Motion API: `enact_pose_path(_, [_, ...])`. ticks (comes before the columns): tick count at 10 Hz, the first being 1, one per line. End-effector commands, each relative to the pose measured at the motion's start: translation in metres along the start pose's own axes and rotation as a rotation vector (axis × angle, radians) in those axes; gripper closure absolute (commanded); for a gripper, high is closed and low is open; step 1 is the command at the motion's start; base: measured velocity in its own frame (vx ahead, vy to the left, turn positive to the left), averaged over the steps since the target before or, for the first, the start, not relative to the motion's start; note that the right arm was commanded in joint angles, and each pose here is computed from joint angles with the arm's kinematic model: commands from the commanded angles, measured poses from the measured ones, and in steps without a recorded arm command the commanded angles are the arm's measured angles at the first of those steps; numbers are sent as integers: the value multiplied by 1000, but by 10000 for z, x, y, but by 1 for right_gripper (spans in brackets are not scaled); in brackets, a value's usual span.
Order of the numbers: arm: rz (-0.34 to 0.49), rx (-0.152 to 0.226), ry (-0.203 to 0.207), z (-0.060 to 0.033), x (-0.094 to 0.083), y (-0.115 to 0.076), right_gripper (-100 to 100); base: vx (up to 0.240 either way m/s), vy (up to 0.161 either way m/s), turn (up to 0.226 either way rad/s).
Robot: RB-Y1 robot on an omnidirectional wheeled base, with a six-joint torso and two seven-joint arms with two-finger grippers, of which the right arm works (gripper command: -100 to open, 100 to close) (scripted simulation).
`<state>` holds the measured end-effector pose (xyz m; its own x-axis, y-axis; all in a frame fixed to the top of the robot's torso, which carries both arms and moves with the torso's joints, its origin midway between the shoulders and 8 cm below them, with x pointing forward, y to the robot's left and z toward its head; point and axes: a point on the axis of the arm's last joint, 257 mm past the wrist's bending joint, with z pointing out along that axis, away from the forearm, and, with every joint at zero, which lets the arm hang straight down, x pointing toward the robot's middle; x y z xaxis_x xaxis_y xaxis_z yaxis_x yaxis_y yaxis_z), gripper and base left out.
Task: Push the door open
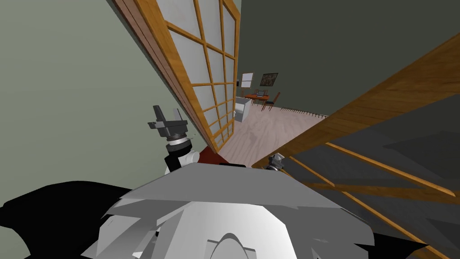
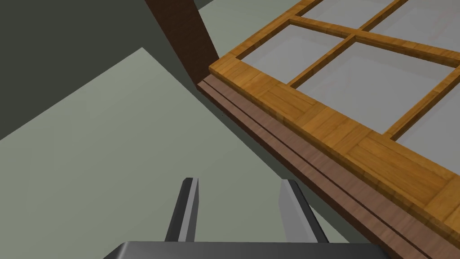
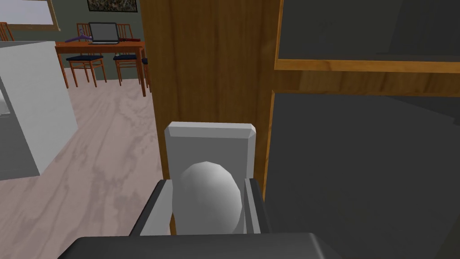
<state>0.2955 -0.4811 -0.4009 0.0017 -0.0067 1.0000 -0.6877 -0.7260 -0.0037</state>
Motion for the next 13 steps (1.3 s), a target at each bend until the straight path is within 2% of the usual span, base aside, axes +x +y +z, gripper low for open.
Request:
enact_pose_path(1, [-10,-55,9,44,35,213,100,201,-83,-55])
enact_pose_path(5, [-7,-139,8,92,35,494,100,199,-73,-50])
enact_pose_path(6, [-7,-139,8,92,35,494,100,144,-36,-40])
enact_pose_path(7, [-6,-165,7,101,34,580,100,161,-37,-44])
enact_pose_path(8, [-6,-165,7,101,34,580,100,131,-32,-43])
enact_pose_path(9, [-4,-192,7,109,34,673,100,156,-50,-35])
enact_pose_path(11, [-4,-197,7,110,33,688,100,149,-32,-38])
enact_pose_path(12, [-3,-214,6,113,33,744,100,131,-11,-34])
enact_pose_path(13, [0,-199,2,107,25,673,100,71,-8,-17])
